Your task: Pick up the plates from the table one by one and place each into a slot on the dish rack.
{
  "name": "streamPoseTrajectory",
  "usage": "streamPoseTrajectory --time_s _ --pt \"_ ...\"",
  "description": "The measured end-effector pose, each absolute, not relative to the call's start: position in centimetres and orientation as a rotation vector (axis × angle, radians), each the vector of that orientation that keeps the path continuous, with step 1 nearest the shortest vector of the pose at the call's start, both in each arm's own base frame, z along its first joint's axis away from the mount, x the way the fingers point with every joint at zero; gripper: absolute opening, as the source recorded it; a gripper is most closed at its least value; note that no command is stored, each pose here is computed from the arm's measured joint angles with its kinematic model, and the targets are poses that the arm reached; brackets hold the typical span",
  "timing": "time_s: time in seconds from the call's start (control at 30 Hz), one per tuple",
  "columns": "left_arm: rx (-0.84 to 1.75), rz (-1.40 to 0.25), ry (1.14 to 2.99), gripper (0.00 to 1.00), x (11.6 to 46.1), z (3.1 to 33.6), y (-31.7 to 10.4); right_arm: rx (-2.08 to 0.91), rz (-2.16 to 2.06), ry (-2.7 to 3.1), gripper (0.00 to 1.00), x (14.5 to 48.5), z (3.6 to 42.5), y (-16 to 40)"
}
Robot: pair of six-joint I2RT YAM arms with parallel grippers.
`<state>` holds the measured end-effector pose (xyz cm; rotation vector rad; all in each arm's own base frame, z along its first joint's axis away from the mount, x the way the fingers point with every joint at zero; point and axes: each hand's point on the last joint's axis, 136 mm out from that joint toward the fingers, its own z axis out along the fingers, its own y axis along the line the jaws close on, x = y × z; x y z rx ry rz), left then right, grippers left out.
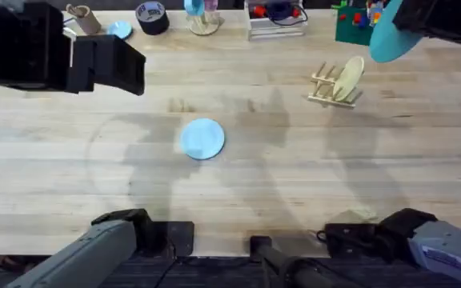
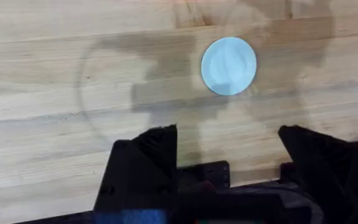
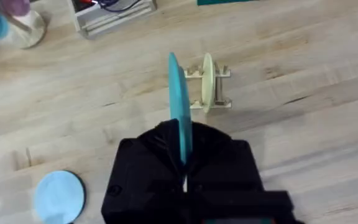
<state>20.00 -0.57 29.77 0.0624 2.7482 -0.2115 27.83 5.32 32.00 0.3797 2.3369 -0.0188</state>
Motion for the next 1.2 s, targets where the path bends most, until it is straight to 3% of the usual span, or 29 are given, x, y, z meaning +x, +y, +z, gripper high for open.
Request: streamPoseTrajectory --time_s 1.2 --pt "0.062 -0.212 2.748 0.993 20.0 29.77 -0.57 0.406 -0.021 2.33 0.031 27.87 32.01 5.1"
